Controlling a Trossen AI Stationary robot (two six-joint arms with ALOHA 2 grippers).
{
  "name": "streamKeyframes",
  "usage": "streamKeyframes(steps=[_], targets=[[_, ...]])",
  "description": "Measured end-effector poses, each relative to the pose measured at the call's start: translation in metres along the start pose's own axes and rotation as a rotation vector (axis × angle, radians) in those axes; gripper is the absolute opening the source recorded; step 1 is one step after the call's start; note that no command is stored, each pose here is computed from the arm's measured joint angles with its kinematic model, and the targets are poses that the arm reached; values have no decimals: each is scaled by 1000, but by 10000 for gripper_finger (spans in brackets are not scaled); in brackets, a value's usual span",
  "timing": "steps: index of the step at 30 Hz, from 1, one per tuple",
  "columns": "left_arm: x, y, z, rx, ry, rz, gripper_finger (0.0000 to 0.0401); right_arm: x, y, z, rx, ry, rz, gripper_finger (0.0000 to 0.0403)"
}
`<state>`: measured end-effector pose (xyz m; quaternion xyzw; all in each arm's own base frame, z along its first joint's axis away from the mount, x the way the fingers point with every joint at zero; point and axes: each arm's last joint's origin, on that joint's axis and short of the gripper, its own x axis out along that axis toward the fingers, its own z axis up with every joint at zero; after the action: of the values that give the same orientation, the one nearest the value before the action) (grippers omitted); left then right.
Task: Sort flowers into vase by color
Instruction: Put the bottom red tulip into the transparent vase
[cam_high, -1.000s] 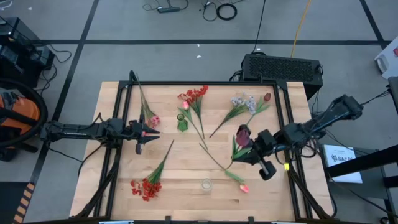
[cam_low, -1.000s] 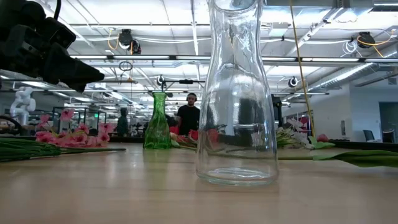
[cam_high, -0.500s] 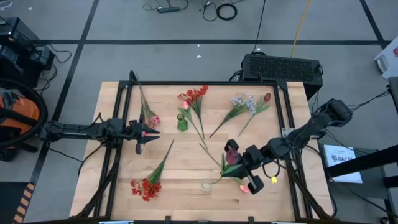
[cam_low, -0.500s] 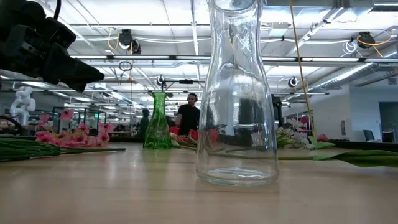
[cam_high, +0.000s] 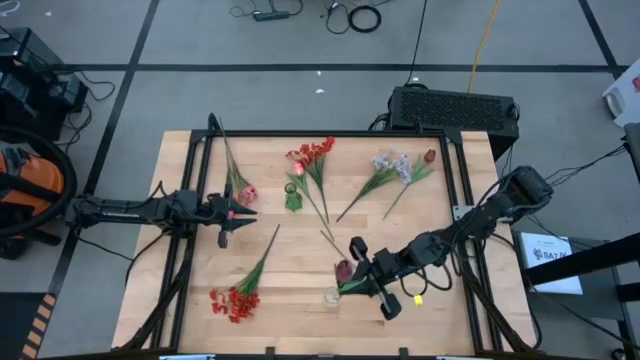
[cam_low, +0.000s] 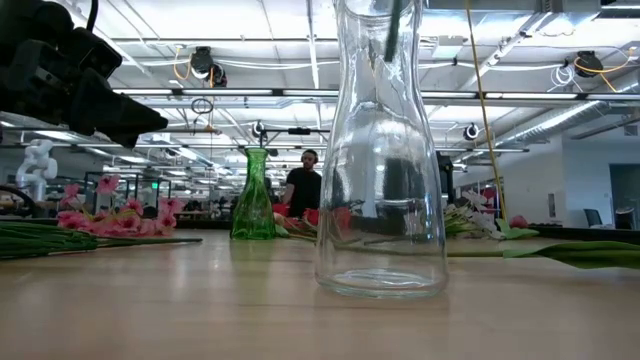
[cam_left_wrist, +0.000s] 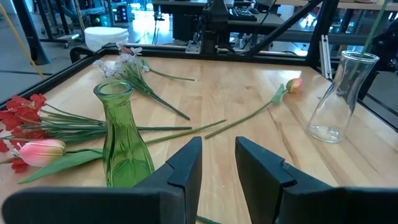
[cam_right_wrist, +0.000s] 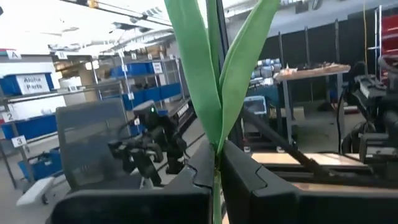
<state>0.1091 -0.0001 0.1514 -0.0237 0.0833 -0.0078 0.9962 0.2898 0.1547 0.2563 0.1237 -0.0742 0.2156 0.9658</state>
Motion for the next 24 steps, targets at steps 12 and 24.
streamKeyframes(steps=[12, 24], targets=[[0, 0, 0, 0, 0, 0, 105, 9, -8, -45, 17, 134, -29, 6], [0, 0, 0, 0, 0, 0, 105, 11, -12, -62, 16, 169, -41, 13]])
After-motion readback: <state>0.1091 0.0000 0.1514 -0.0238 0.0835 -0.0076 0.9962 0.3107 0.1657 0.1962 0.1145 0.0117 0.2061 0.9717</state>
